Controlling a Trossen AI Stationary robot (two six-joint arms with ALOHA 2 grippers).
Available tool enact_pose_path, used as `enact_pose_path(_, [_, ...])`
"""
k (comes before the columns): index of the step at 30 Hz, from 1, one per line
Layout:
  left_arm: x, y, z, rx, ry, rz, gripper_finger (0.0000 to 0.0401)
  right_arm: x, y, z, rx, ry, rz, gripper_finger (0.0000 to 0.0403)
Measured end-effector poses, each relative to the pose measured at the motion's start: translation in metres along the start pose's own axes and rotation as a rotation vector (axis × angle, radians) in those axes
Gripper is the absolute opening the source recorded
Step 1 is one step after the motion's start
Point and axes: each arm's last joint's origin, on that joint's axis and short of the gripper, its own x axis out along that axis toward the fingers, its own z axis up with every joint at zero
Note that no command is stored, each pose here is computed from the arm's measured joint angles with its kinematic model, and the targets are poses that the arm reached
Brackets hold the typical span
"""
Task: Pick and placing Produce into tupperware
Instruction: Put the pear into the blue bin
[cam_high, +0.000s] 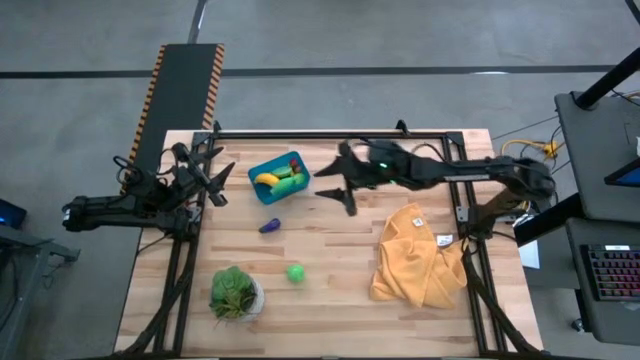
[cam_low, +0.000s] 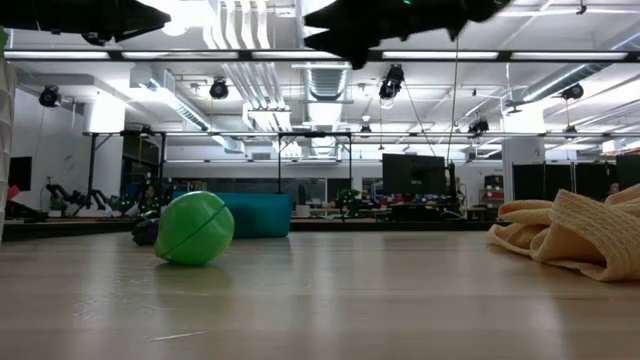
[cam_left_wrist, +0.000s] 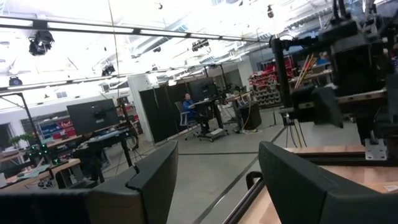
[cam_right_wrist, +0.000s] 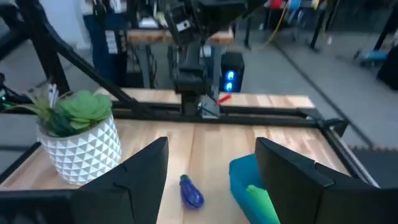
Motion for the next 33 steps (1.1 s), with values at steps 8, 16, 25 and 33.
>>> enact_pose_path(8, [0.000,0.000,-0.001,0.002,0.003,-0.001,0.0209,-0.049,0.033,-0.040,-0.050,-0.290,0.047,0.0232])
enact_pose_path(16, [0.000,0.000,-0.001,0.002,0.002,-0.001,0.0209,-0.058,0.049,-0.056,0.078,-0.297,0.123,0.0233])
enact_pose_path(25, [0.000,-0.002,-0.003,0.011,0.015,-0.007,0.0209,-0.034,0.083,-0.041,0.045,-0.304,0.206,0.0261])
enact_pose_path(33, [0.000,-0.002,-0.004,0.020,0.028,-0.013,0.0209,0.004,0.129,-0.021,-0.004,-0.113,0.084,0.0348])
